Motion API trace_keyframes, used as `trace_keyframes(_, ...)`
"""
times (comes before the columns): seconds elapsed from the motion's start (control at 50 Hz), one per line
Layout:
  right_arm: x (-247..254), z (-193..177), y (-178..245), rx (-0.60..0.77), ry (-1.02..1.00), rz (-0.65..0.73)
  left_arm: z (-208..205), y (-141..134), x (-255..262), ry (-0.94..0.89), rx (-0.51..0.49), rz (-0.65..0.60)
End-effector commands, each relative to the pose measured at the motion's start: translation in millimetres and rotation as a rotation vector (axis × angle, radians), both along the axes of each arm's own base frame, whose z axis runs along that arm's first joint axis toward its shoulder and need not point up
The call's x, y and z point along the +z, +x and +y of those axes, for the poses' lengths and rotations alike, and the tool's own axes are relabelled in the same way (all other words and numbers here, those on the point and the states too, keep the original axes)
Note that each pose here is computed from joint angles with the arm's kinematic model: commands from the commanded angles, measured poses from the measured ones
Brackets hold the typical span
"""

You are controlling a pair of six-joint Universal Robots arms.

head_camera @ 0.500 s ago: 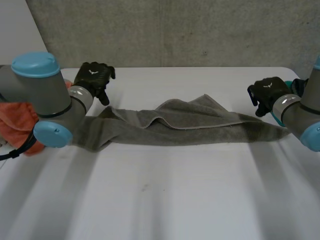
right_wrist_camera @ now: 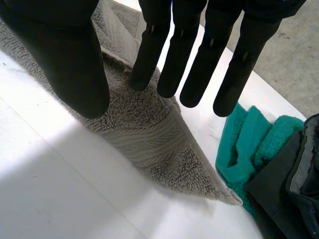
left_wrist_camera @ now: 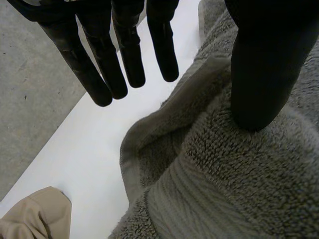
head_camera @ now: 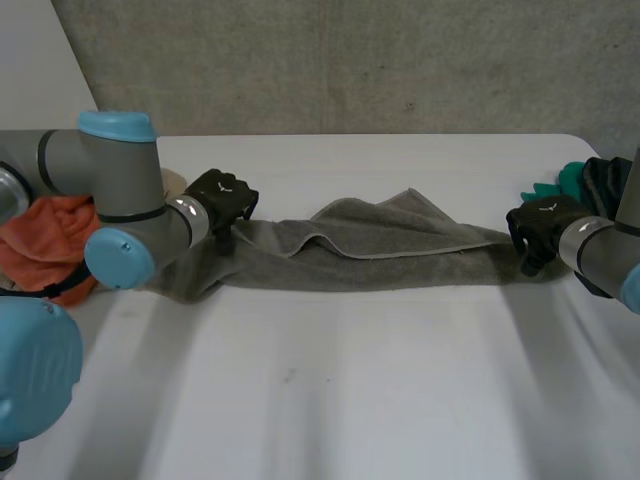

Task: Fold the laundry.

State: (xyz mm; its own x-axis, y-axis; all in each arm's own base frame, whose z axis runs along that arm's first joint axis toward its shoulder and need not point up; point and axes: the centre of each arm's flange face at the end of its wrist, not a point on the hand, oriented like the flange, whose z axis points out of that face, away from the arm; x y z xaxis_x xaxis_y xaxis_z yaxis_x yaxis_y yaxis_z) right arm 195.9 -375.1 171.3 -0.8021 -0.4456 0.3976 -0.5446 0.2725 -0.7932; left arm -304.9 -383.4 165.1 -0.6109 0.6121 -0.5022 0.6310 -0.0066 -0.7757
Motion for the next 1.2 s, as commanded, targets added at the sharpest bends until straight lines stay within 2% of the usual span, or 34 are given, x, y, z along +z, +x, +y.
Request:
trace_keyframes(0.02,-6.9,-1.7,-0.5,-0.004,0.010,0.003,-9.1,-10.8,-6.0,-0.051,-0.028,0.023)
trace_keyframes(0.18,-4.2,-5.8,-6.4,-0.022,0.004,0.004,3.8,-18.7,4.2,-0.028,-0.072,-0.003)
trace_keyframes(0.42,23.1,-1.2,4.4,0.012,0.020,-0.047,39.0,2.8,117.5,-0.212,-0.087,0.068)
trace_keyframes(0.66,-10.3,-1.1,48.0,0.135,0.060,-0.097,77.5,21.8,185.1,-0.339,-0.134,0.134)
trace_keyframes(0.8,-31.9,-11.3,51.5,0.099,0.043,-0.092,80.5,26.9,195.5,-0.350,-0.120,0.202)
trace_keyframes(0.94,-38.9,-0.4,62.9,0.134,0.107,-0.141,65.9,30.6,199.8,-0.381,-0.085,0.275)
trace_keyframes(1.06,-10.4,11.3,59.2,0.128,0.134,-0.167,56.2,30.2,196.1,-0.382,-0.073,0.293)
trace_keyframes(1.2,17.9,23.7,56.9,0.121,0.124,-0.237,63.0,30.9,201.0,-0.366,-0.072,0.301)
